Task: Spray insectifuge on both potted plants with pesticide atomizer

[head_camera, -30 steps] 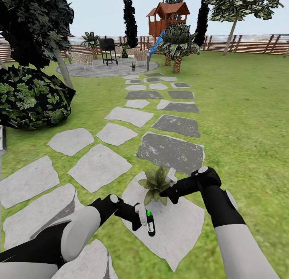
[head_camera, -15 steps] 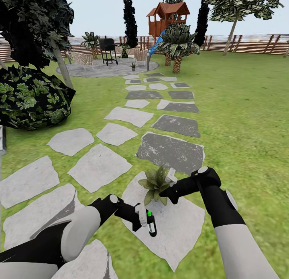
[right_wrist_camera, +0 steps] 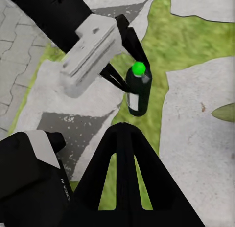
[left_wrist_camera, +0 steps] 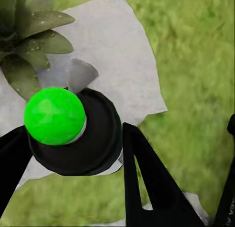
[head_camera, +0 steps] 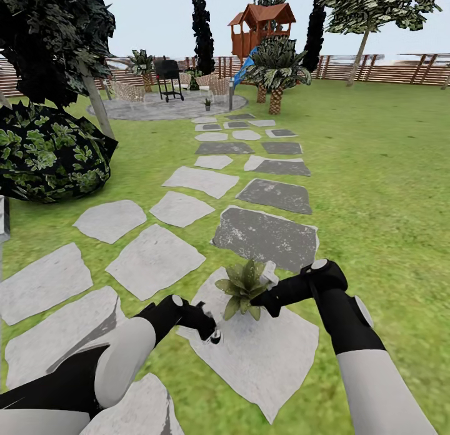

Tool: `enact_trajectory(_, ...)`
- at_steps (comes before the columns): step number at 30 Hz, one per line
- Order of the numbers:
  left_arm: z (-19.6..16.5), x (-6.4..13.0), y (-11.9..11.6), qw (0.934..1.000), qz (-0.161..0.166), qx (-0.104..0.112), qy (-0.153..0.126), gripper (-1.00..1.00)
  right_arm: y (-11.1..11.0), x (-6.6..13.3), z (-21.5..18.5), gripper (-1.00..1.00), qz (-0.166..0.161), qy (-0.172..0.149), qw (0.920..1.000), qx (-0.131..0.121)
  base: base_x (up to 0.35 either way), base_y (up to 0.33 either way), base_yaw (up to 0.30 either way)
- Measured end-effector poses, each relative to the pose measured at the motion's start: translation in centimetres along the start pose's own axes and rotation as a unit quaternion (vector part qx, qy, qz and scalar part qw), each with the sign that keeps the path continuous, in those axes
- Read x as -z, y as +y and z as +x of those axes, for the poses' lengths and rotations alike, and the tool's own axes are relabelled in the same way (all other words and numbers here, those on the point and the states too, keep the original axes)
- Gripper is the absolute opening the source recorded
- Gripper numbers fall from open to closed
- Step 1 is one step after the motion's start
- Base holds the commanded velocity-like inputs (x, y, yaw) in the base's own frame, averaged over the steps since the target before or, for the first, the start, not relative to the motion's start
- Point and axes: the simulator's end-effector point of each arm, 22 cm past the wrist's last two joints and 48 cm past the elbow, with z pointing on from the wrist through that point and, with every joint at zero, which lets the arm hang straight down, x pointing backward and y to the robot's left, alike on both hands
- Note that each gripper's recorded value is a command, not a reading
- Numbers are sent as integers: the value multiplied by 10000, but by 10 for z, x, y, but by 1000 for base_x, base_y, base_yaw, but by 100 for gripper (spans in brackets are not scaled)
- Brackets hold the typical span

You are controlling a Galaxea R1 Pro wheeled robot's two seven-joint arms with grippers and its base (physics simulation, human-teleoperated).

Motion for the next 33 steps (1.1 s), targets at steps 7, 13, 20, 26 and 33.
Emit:
enact_trajectory(7, -6, 18, 86, 9804, -1962, 81, -135, -100, -2, 1, 0, -100, 43, -12, 10000, -76, 0, 0, 0)
enact_trajectory(13, -60, 28, 90, 9639, -2155, 294, -1537, -100, -2, 0, -1, -100, 45, -1, 9999, -95, 0, 0, 0)
enact_trajectory(20, -76, 19, 57, 9683, -1568, 72, -1942, -100, -37, 3, 0, -100, 853, 21, 9960, -254, 0, 0, 0)
enact_trajectory(26, -85, 11, -8, 9758, -106, 40, -2184, -100, -38, 3, 0, -100, 866, 17, 9959, -262, 0, 0, 0)
enact_trajectory(33, -85, 15, -55, 9701, 952, -139, -2227, -100, -36, 3, -1, -100, 828, 6, 9962, -253, 0, 0, 0)
